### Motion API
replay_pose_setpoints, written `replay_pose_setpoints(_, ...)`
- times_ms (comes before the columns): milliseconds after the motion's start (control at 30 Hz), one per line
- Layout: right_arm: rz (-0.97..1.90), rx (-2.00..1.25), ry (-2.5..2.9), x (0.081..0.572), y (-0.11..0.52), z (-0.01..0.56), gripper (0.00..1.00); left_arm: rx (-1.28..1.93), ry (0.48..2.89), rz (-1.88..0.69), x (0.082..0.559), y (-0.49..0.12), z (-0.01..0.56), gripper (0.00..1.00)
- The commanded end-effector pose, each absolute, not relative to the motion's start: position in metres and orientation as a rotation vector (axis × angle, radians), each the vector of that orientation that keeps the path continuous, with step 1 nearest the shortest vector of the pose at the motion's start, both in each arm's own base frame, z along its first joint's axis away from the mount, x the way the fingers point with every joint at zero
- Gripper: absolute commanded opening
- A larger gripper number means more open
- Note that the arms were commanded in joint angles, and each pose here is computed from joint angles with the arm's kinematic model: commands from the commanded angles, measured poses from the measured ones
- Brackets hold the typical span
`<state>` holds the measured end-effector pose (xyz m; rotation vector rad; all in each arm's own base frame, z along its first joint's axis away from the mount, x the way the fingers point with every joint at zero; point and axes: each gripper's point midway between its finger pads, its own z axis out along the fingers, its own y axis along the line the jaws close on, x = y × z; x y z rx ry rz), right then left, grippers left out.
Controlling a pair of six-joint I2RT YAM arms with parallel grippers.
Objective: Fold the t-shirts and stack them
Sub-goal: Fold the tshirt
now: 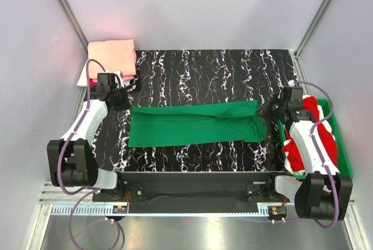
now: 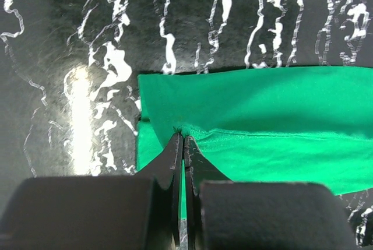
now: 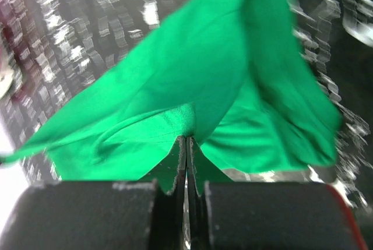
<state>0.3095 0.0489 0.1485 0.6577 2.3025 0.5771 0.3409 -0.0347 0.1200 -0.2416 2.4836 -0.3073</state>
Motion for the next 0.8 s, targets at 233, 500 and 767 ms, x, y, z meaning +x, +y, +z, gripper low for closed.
replay_pose_setpoints(233, 0.413, 1.223, 2.325, 0.266, -0.001, 0.068, 0.24, -0.326, 2.518, -0.048, 0.322, 0.003, 0.108, 0.54)
replay_pose_setpoints(500, 0.475, 1.172, 2.290, 0.266, 0.004, 0.083, 0.34, -0.336, 2.391, -0.144, 0.340, -0.004, 0.140, 0.62)
replay_pose_setpoints(767, 0.593, 1.058, 2.390, 0.249, 0.061, 0.072, 0.34, -0.142, 2.552, -0.258, 0.373, -0.077, 0.107, 0.62)
